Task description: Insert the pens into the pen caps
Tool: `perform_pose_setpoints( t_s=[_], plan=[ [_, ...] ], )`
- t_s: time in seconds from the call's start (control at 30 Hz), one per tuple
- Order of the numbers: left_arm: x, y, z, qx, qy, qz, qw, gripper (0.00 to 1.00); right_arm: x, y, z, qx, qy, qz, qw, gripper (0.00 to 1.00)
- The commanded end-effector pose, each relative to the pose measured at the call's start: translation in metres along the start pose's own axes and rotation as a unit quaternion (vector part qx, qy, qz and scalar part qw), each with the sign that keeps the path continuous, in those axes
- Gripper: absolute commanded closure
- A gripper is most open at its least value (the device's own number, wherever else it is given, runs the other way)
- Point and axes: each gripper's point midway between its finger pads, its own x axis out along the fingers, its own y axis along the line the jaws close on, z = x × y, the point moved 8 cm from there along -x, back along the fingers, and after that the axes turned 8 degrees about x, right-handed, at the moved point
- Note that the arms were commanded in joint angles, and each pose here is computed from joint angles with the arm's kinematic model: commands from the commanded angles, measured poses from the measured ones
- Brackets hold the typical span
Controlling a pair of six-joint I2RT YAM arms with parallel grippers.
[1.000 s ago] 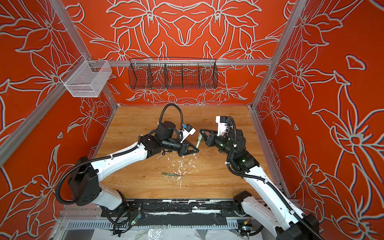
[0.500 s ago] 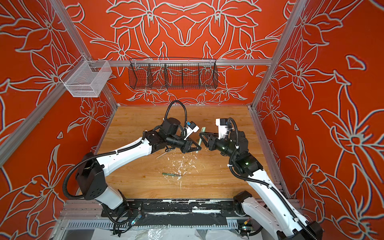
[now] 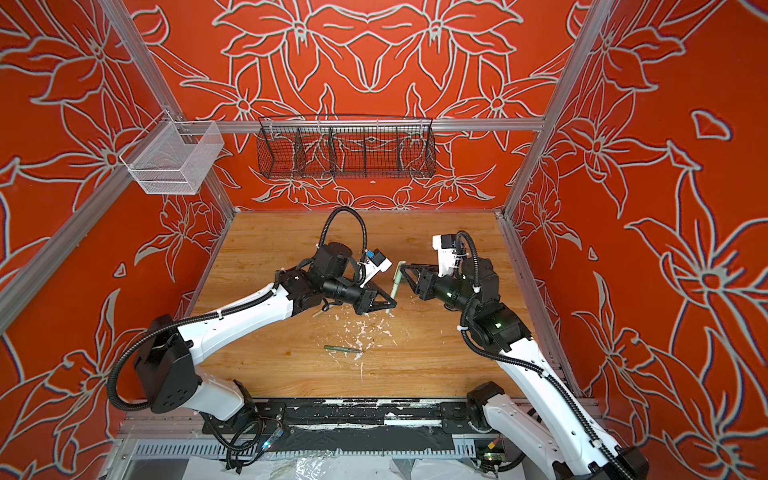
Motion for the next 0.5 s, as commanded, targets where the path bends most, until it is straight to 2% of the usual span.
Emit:
perform_pose_setpoints(
  t_s=[0.0,0.17,0.47],
  plan=[
    [-0.009,-0.010,0.009,0.034,-0.021,-0.012,0.999,1.00,-0.004,0.009,0.007,-0.010,0.002,0.018,1.000,0.59],
    [-0.007,-0.007,0.009,0.029,-0.020,-0.008,0.999,1.00,0.001,0.012,0.004,-0.002,0.005,0.062,0.998,0.59],
    [-0.007,-0.007,0.010,0.027,-0.018,-0.007,0.999,1.00,0.009,0.007,0.002,0.001,0.018,0.064,0.998,0.60]
  ],
)
